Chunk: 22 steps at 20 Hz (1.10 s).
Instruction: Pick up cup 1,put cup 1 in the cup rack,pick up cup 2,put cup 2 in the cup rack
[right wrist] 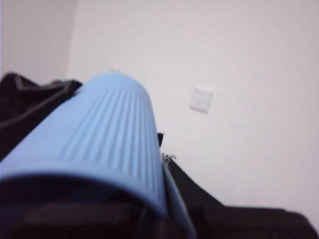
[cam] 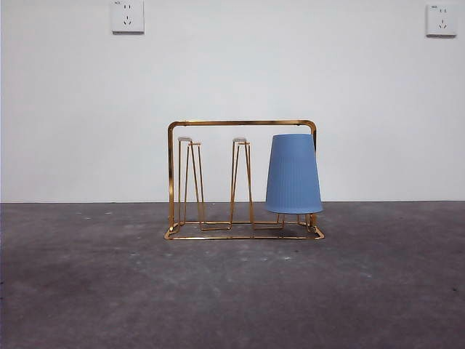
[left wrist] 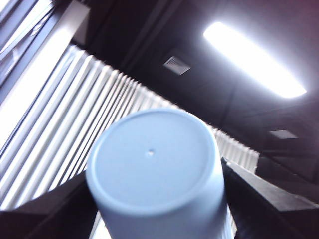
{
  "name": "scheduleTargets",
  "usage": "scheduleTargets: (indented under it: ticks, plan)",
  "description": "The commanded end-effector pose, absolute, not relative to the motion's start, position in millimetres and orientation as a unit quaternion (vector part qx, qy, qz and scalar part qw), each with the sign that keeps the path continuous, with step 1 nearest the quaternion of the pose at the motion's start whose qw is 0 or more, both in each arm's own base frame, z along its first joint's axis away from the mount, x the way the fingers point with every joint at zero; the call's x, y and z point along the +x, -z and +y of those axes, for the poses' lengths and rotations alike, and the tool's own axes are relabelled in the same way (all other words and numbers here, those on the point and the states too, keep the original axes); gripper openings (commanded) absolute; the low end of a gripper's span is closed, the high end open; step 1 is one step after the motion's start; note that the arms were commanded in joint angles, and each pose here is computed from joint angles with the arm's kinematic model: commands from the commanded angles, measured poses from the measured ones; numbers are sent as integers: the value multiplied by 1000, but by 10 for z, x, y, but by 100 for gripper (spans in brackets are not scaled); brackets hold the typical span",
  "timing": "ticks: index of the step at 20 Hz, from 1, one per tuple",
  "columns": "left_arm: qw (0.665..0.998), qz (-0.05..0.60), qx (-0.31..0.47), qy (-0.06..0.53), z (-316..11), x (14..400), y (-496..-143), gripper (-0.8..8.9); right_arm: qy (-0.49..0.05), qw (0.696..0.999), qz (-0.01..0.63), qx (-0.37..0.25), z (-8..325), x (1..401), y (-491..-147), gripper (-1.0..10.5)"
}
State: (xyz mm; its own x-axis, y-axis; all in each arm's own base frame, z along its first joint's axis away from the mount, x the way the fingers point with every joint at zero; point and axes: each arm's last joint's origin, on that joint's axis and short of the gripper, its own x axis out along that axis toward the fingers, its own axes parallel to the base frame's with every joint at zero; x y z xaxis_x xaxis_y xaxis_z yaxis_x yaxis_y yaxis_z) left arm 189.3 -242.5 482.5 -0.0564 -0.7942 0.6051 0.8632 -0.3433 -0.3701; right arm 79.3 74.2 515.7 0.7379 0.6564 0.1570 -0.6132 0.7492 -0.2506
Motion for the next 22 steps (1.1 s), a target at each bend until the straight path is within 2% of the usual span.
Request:
scheduleTargets:
  ticks: [1, 6, 12, 16, 22]
  plan:
    - [583, -84, -365, 721, -2280, 1860, -4927, -6, -299, 945, -87, -104, 687, 788, -5097, 107]
    - [651, -59, -328, 682, -2153, 1881, -4935, -6, -298, 946, -61, -113, 605, 704, -5039, 133]
    - [761, -30, -253, 597, -1930, 1801, -4910, -6, -294, 946, -11, -134, 510, 612, -4926, 132]
    - [856, -10, -174, 487, -1711, 1677, -4856, -6, -279, 947, 35, -152, 471, 587, -4830, 131]
    - [944, 33, -67, 321, -1507, 1609, -4720, -6, -281, 942, 96, -155, 454, 569, -4715, 127]
